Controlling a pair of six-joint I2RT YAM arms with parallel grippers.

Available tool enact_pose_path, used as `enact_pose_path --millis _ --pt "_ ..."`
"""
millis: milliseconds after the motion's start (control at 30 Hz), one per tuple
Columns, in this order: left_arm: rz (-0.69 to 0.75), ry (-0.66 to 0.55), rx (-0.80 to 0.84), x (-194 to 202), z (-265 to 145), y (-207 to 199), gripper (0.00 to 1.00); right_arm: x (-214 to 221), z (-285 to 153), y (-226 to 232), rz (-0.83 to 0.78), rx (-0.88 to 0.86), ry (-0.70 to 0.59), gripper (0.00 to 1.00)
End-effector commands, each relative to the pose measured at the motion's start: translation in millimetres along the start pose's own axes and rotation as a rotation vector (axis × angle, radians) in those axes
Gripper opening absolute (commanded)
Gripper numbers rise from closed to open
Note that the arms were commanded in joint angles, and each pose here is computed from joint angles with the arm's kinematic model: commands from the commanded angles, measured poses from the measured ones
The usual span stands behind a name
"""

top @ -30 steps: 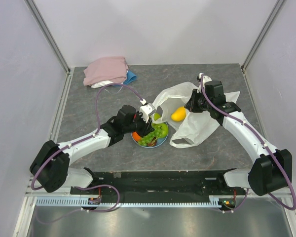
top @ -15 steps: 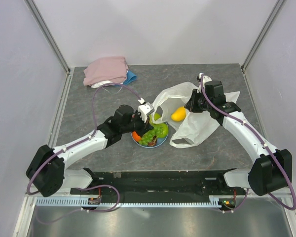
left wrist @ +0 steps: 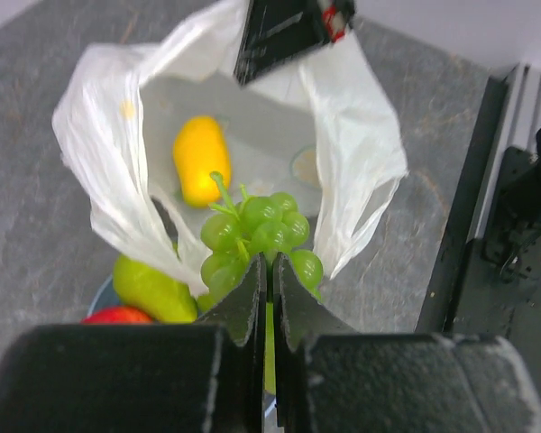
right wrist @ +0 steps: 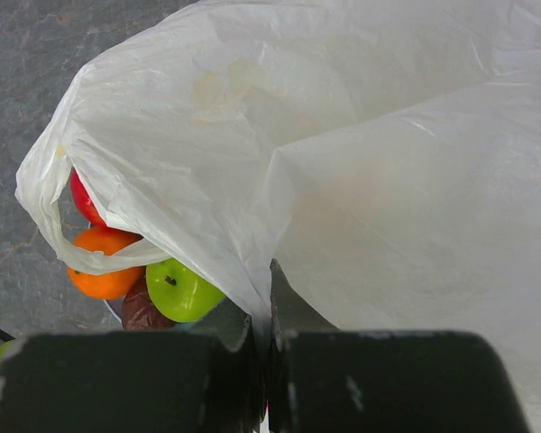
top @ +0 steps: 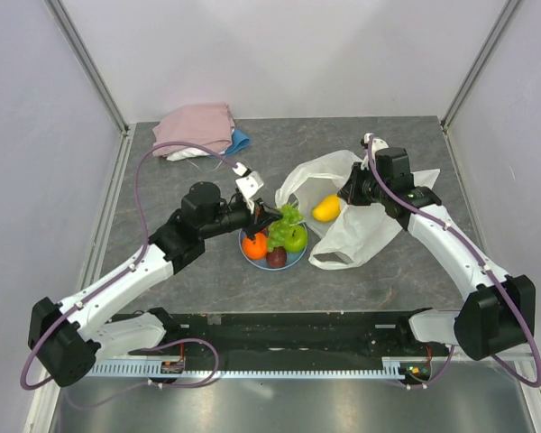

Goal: Place the fruits into the plastic bag

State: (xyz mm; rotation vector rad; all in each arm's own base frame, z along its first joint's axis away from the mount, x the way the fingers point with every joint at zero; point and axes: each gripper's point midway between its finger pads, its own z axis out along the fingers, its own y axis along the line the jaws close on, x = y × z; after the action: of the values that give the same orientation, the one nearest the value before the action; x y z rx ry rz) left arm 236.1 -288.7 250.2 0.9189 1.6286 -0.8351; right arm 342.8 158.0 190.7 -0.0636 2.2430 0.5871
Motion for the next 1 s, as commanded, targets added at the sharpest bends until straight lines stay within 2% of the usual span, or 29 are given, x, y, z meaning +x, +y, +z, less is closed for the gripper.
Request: enact_pose_path --millis 0,167,367,567,767,967 --pt "-0.008 -0.12 0.077 -49.9 6.2 -11.8 0.02 -13.5 -8.9 10.5 -0.002 -0.036 -0.047 0.0" --pt "-0.036 -0.13 0.133 -65.2 32.9 -14.2 0.02 -18.0 -16.1 18.7 0.004 -0.068 -0.062 0.0" --pt "-0.069 -0.09 0.137 -47.1 83.9 -0.1 0.02 -21.8 -22.4 22.3 0.007 -0.08 -0.078 0.0" --pt "-0.075 -0.135 0.101 -43.2 126.5 11.5 0.02 -20.6 -24.0 23.7 0.013 -0.085 -0.078 0.0" --pt "-0.106 -0.174 0.006 -41.0 152.2 31.9 0.02 -19.9 -24.9 23.4 0.014 -0.083 -0.078 0.0" --pt "-0.195 -0.213 0.091 -33.9 174.5 14.9 0.02 -18.5 -23.8 21.4 0.012 -0.075 -0.075 0.0"
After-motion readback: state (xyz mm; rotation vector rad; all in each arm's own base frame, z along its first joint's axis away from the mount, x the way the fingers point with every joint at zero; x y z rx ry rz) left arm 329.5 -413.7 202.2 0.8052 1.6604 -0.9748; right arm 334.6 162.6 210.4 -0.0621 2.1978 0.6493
